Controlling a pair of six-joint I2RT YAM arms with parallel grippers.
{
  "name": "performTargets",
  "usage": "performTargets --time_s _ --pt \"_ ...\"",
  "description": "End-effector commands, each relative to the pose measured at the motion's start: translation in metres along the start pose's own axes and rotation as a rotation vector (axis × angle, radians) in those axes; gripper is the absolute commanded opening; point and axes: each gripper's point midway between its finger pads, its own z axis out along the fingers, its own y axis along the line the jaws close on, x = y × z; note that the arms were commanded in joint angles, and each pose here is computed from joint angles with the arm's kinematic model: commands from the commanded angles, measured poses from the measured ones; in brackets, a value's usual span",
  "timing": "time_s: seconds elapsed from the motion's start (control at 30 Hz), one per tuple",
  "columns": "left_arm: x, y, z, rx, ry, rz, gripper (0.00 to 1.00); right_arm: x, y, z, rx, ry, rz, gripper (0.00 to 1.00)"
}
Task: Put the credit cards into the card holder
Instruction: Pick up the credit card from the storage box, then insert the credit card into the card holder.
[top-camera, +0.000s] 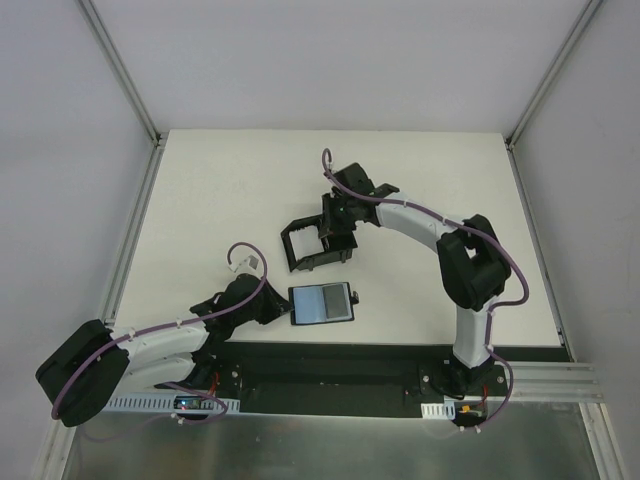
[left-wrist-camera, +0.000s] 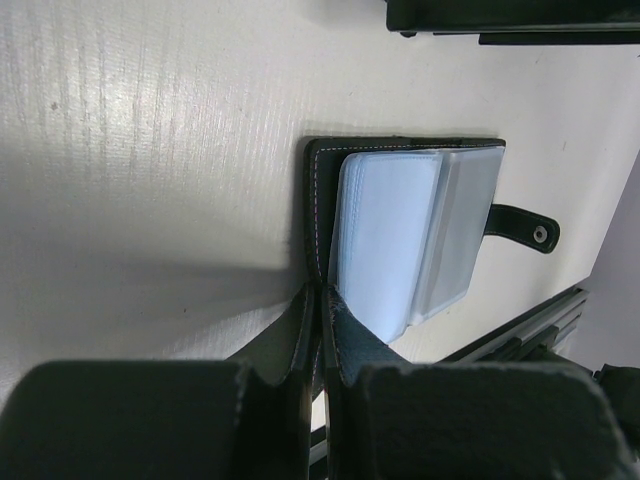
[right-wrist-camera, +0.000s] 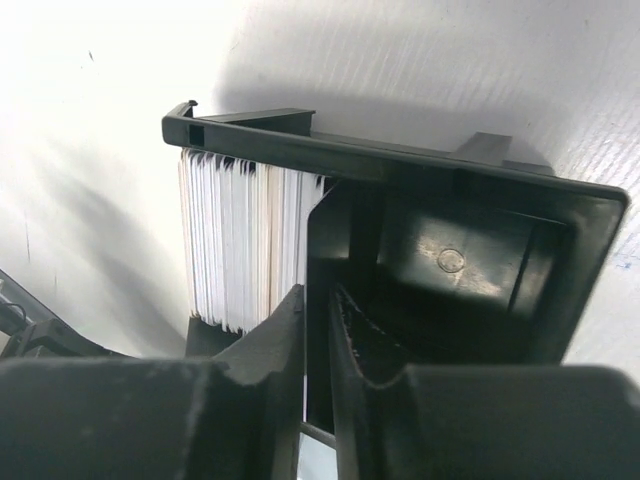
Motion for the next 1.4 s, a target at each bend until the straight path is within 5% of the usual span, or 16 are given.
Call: performTargets --time_s 0.0,0.1,0.37,0.57,0.87,1.1,1.37 --pt "-0.004 -0.004 0.001 0.01 -0.007 -0.005 0.0 -0.013 0.009 -0.023 -0.003 -0.056 -0.029 0.12" --pt "-0.004 -0.004 0.001 0.009 -0.007 -0.005 0.0 -0.016 0.002 -0.028 0.038 -0.077 -0.039 0.01" --pt "-0.003 -0.002 0.002 0.002 -0.004 -0.006 0.0 -0.036 -0.007 -0.058 0.136 -0.166 -0.112 0.01" --pt "-0.002 0.001 0.002 -0.004 -0.001 -0.011 0.0 -0.034 0.012 -0.091 0.055 -0.248 -0.105 0.01" --pt "0.001 0.008 0.002 -0.015 0.003 -0.023 0.0 0.041 0.034 -0.119 -0.177 -0.302 0.057 0.0" --pt "0.004 0.015 0.002 -0.027 0.006 -0.045 0.0 0.114 0.042 -0.088 -0.263 -0.257 0.16 0.01" --pt "0.004 0.018 0.002 -0.035 0.002 -0.063 0.0 0.14 0.04 -0.045 -0.328 -0.191 0.271 0.0"
